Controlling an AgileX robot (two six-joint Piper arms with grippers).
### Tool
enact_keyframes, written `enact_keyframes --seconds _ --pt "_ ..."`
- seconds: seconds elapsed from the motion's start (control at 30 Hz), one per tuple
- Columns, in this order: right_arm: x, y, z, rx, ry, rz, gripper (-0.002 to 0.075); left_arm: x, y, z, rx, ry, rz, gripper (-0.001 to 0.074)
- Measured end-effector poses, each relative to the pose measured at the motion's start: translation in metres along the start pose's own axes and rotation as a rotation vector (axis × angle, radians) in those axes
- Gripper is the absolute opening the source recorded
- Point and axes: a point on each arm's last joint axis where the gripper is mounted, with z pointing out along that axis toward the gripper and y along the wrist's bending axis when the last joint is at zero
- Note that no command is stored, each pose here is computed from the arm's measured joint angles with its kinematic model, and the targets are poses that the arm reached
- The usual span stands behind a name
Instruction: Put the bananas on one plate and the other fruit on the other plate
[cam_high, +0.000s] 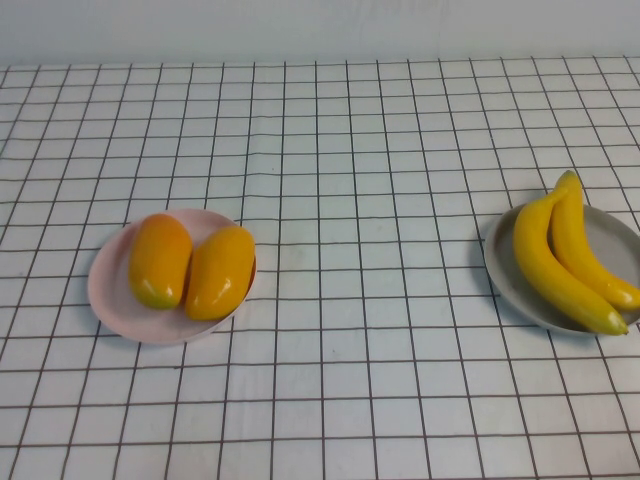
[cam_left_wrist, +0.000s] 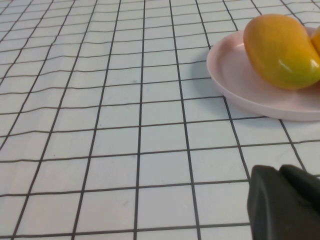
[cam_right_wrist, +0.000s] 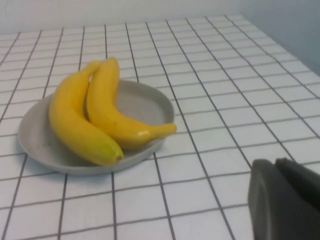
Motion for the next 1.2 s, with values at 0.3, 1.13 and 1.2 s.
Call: enact_keyframes --seconds 0.3,1.13,1.2 --pt "0.007 -0.0003 0.0 0.005 0.07 0.023 -0.0016 0.0 0.0 0.0 0.0 0.0 0.0 -0.0002" --pt "0.0072 -0.0004 0.0 0.006 0.072 0.02 -0.0016 0.0 0.0 0.0 0.0 0.0 0.0 -0.0002" --pt "0.0072 -0.0004 0.0 0.006 0.072 0.02 -0.0016 0.0 0.0 0.0 0.0 0.0 0.0 -0.0002"
